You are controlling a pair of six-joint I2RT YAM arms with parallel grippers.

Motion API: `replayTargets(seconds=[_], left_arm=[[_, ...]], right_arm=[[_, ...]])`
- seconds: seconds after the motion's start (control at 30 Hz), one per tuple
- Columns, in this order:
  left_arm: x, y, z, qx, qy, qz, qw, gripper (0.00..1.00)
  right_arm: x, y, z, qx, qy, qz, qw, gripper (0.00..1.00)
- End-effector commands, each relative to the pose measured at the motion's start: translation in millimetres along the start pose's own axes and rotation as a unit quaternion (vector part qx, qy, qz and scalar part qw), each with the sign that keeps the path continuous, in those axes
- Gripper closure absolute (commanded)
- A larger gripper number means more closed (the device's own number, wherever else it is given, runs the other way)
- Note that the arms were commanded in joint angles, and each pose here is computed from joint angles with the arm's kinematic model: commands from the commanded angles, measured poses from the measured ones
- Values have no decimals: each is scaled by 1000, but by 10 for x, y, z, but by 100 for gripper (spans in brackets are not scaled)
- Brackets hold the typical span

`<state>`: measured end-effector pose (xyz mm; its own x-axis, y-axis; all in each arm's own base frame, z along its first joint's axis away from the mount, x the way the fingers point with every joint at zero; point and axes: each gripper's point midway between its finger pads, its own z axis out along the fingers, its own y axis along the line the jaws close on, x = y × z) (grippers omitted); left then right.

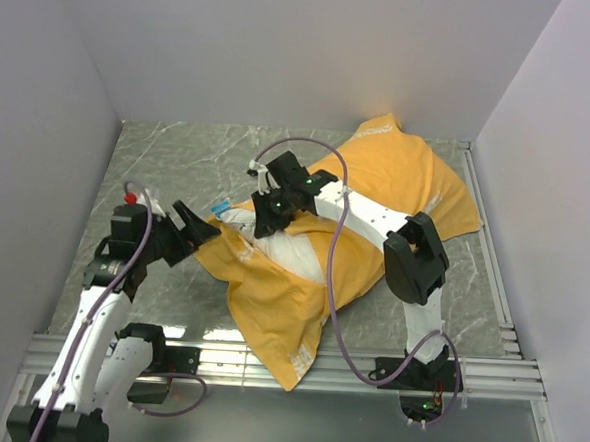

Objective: Put the pillow into the pillowcase

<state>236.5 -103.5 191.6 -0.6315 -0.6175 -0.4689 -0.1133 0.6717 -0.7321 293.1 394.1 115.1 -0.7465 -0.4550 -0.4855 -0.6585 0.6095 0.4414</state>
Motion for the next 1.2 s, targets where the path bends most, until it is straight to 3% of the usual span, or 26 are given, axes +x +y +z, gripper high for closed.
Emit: replayTargets(seconds=[0.0,0.13,0.37,0.5,0.93,1.13,1.17], left_arm=[[116,-176,159,75,38,-42,996,2],[113,-147,408,65,36,-39,996,1],[311,-82,701,43,68,-41,996,10],[470,61,909,4,102,-40,994,20],[776,-48,1296,-13,147,-10,989,26],[897,255,1266,-68,176,-13,982,43],[846,309,1258,-75,172,-19,982,53]], right_arm=[[-77,261,-68,-43,-32,45,998,100],[-78,137,38,-30,-46,85,995,100],[-114,118,70,-40,-44,108,992,100],[-115,130,37,-43,-45,113,992,100],[4,183,14,-62,-34,129,989,100],[47,37,-57,-38,-39,120,991,100],[70,9,-64,-33,-37,115,992,100]])
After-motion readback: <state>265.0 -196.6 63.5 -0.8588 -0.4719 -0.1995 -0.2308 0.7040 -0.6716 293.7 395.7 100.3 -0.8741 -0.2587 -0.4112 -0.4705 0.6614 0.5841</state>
